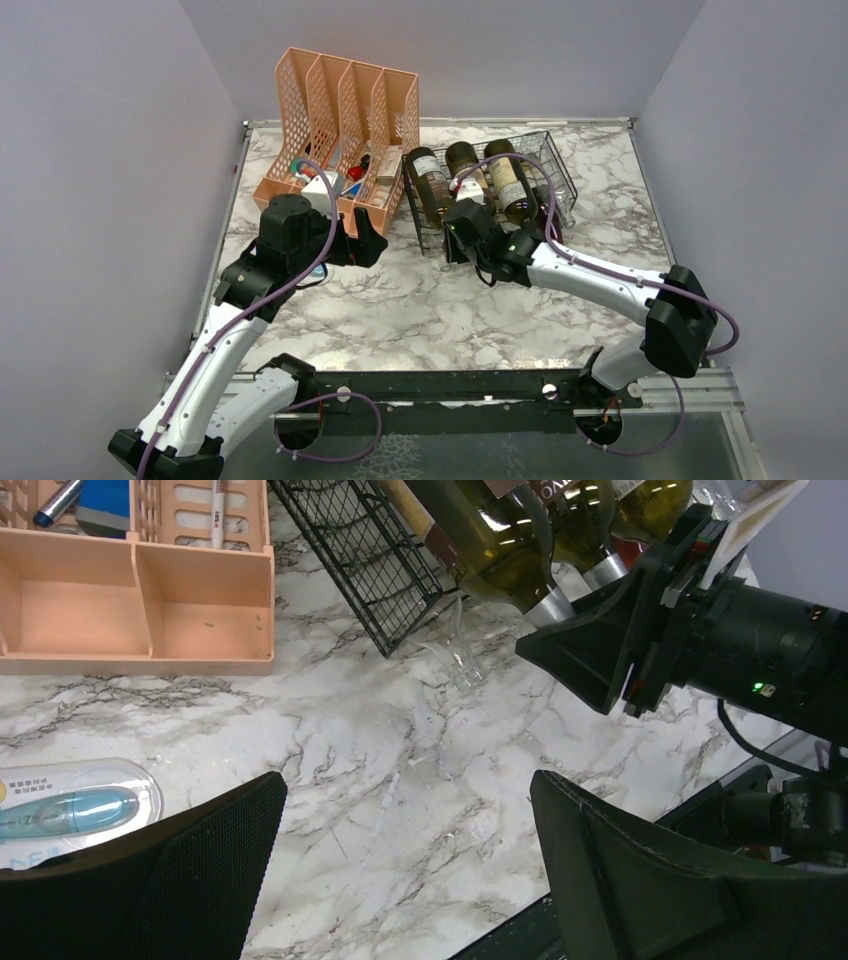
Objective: Take the wine bottle off the wine rack
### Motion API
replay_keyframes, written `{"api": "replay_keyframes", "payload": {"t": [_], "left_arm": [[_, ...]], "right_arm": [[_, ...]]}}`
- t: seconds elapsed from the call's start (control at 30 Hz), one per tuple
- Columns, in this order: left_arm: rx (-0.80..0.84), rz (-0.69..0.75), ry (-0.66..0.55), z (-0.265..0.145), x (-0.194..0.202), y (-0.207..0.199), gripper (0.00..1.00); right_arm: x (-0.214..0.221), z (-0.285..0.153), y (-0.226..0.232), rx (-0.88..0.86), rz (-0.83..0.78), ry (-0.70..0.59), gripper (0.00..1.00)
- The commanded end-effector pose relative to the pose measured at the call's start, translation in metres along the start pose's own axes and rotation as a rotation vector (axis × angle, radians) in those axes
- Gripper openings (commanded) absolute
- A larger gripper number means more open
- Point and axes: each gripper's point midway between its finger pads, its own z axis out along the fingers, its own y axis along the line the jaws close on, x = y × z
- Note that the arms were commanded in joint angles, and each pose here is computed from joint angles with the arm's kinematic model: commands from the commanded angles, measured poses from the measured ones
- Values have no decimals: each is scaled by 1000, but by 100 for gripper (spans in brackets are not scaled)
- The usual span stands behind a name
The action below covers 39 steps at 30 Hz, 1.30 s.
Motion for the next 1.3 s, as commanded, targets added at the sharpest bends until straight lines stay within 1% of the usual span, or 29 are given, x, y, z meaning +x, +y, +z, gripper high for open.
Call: {"api": "replay_keyframes", "payload": {"t": [0.0,0.13,0.23,0.3,0.4,0.47,0.53,0.63,0.73,0.8,0.93,1.03,1.13,1.27], "left_arm": [[53,67,-8,4,-4,-6,99],[113,119,-12,10,-8,-14,99],[165,176,-25,12,-13,-22,99],[212,225,-60,9,-20,-31,99],[316,336,-142,-1,-29,-54,99],[350,411,-203,-9,-37,-65,99],[376,487,-236,-11,-41,-74,99],[437,584,-260,-8,-42,-93,99],[476,640,-290,-3,-46,-116,99],[476,680,-286,7,-46,-131,99],[498,772,-293,7,-37,-170,99],[508,797,-272,17,-22,-182,99],[490,776,-257,33,-7,-188,99],[517,673,-337,40,4,-189,99]], "right_arm": [[-60,-42,7,-60,22,-151,1],[-81,-73,11,-119,3,-175,1],[-91,-95,15,-167,-17,-162,1],[-92,-110,16,-203,-39,-137,1],[-97,-133,21,-261,-61,-109,1],[-104,-149,20,-281,-72,-106,1],[-114,-162,19,-292,-87,-123,1],[-121,-170,19,-289,-120,-100,1],[-125,-177,19,-294,-129,-88,1],[-128,-188,21,-319,-126,-84,1],[-127,-211,21,-361,-133,-40,1],[-116,-210,23,-383,-147,-3,1],[-106,-203,25,-388,-155,30,1],[-97,-191,27,-390,-154,38,1]]}}
